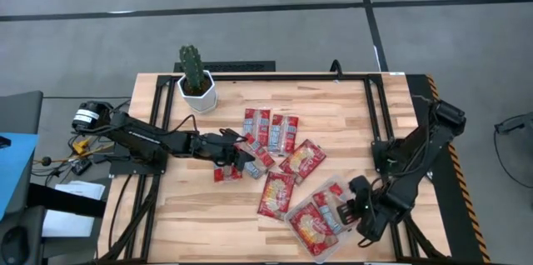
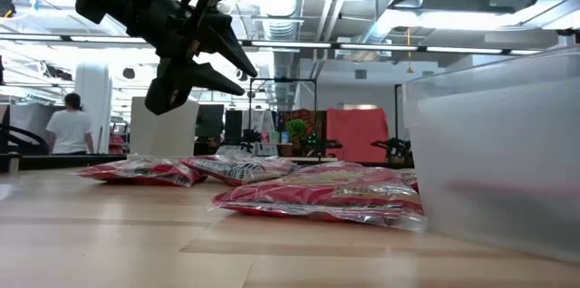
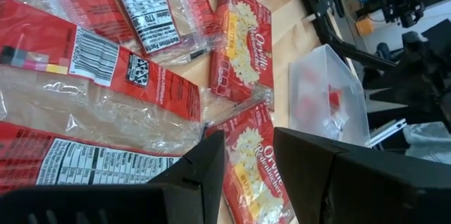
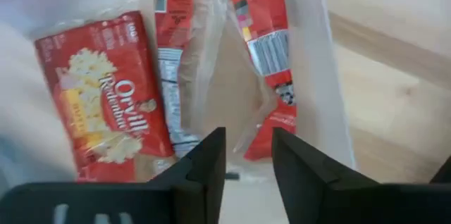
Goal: Sort popcorn bags into baskets
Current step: Put the red popcorn bag into the transparent container
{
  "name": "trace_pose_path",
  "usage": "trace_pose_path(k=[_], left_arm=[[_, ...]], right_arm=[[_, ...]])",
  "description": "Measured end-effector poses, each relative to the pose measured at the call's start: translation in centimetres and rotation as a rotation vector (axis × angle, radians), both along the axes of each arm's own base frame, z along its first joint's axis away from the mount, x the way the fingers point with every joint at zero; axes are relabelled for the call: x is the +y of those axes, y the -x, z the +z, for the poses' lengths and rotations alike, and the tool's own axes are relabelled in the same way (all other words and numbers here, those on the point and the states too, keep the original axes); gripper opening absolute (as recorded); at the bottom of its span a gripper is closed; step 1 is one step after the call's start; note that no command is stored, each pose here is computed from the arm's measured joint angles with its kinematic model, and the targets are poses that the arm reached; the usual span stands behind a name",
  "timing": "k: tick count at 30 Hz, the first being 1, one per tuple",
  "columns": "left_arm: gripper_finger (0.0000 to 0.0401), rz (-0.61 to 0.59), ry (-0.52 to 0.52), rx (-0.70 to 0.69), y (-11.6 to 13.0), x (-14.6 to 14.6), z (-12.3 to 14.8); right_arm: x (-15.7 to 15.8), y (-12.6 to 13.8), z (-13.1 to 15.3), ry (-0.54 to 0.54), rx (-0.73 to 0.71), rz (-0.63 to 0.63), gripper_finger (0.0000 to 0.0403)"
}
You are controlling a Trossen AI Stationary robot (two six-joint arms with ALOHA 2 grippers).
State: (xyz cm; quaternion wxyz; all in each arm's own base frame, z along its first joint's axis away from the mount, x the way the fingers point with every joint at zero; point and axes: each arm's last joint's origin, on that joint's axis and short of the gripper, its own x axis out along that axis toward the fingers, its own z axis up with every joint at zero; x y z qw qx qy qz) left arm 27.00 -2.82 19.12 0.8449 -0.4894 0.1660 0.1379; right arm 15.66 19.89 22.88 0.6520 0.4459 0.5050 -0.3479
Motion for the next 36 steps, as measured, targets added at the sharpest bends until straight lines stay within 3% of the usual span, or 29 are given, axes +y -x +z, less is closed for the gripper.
trace_pose_path(k=[4,9,14,20,23,29,36], left_arm=[[0.0111,0.012,-0.014,0.005,0.0,0.2,0.0],[0.0111,-0.056,-0.032,0.074,0.6,1.9,0.0],[0.0111,-0.134,-0.025,0.117,2.8,2.9,1.7],[0.0111,0.053,0.009,0.274,7.3,2.8,3.3],[0.0111,0.128,0.023,0.284,8.3,2.4,3.6],[0.0111,0.087,-0.019,0.169,6.9,0.8,4.0],[0.0068,0.09,-0.09,0.216,4.1,-0.5,1.4]], right_arm=[[-1.1,0.1,1.2,-0.012,-0.021,0.009,0.0165],[-2.8,-0.8,2.2,0.006,-0.082,0.017,0.0182],[-4.5,-2.9,2.5,0.064,-0.15,0.058,0.0188],[-8.3,-7.2,2.2,0.202,-0.22,0.13,0.0189],[-10.7,-10.0,2.3,0.267,-0.307,0.199,0.0192],[-15.4,-15.0,1.5,0.325,-0.459,0.323,0.0212],[-19.5,-18.9,-2.3,0.213,-0.509,0.363,0.023]])
